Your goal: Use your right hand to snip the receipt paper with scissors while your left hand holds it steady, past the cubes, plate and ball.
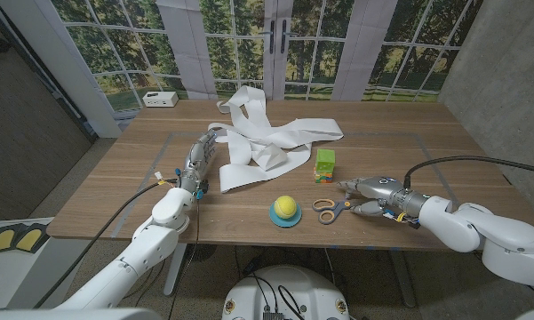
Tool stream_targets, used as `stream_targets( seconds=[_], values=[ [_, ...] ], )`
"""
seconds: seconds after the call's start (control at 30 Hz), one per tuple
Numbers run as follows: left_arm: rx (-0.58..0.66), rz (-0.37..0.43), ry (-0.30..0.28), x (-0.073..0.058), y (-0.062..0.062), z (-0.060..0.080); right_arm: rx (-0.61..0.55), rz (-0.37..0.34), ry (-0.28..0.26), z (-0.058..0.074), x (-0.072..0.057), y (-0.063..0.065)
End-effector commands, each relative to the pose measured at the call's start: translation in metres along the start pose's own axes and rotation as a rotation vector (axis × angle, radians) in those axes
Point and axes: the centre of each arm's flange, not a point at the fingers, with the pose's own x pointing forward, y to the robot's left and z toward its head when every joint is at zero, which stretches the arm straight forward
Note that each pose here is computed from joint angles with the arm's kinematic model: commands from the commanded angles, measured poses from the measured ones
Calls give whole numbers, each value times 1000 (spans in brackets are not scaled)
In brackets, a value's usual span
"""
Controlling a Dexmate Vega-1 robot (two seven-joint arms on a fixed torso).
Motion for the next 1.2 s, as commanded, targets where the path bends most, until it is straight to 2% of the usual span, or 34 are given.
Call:
stream_targets(
  seconds=[0.03,0.3,0.57,0.9,1.2],
  values=[
    [-3,0,0,-2,-1,-1,3,9,6,0,-1,4],
    [-5,3,0,-3,-1,-2,3,23,12,1,2,7],
    [-3,0,-2,-2,0,-1,0,10,17,3,4,10],
    [-10,2,-4,-3,2,-1,28,11,-2,8,5,12],
    [-12,1,-2,-4,3,-2,61,46,-24,14,9,18]
  ],
)
